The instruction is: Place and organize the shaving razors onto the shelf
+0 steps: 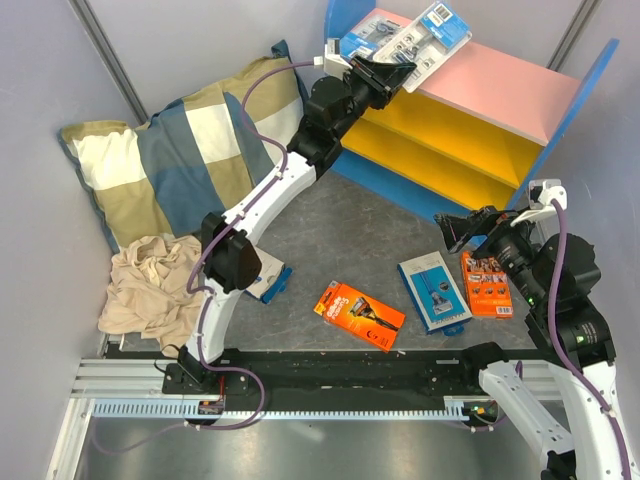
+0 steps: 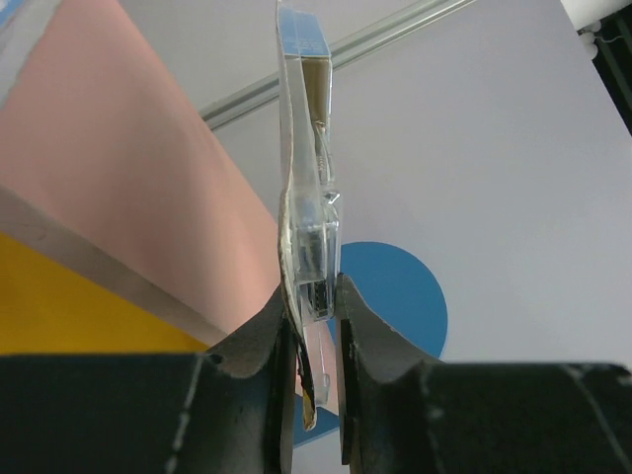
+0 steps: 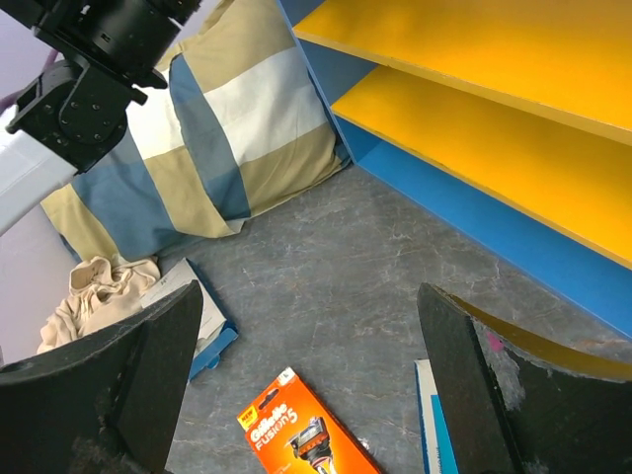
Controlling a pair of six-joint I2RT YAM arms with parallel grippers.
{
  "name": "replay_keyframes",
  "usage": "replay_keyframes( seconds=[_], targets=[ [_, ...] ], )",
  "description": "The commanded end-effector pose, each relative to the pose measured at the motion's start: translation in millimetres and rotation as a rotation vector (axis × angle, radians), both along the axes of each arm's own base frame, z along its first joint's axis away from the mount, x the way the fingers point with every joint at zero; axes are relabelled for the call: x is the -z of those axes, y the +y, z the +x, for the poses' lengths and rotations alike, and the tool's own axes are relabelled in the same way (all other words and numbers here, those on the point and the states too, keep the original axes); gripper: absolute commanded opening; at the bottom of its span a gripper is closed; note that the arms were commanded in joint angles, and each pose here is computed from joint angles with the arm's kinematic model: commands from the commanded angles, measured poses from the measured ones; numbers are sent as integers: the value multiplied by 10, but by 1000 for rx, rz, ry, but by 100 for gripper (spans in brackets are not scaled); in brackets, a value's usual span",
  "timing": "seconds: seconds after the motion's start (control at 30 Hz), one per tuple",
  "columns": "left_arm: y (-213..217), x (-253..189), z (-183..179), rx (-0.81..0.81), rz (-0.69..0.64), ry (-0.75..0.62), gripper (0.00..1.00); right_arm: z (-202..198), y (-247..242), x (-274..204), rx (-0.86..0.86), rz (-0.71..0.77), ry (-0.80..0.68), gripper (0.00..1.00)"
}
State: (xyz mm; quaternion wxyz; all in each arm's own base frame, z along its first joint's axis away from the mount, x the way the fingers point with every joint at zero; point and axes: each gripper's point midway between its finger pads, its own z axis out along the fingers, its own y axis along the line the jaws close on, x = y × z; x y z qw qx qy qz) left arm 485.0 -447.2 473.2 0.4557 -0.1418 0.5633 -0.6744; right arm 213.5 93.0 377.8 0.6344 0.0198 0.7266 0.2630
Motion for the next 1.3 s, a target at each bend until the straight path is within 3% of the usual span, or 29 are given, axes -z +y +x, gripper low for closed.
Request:
replay_keyframes(
  seconds=[0.0,0.27,0.77,1.0,1.27],
  targets=[
    [35,-287,-63,11,-117,-6,2,-43,-55,-79,23,2,-22,98],
    [70,-179,30,-24,-134,63,6,-48,-48,-27,19,-1,-10,98],
    [148,-130,30,-84,-80,86,28,-73,-54,-11,17,-9,-7,98],
    [165,-172,-54,-77,-26,57,57,-70,-51,-8,15,-9,-5,98],
    [214,-173,-198,-61,65,37,70,-65,-48,11,15,-7,0,98]
  ],
)
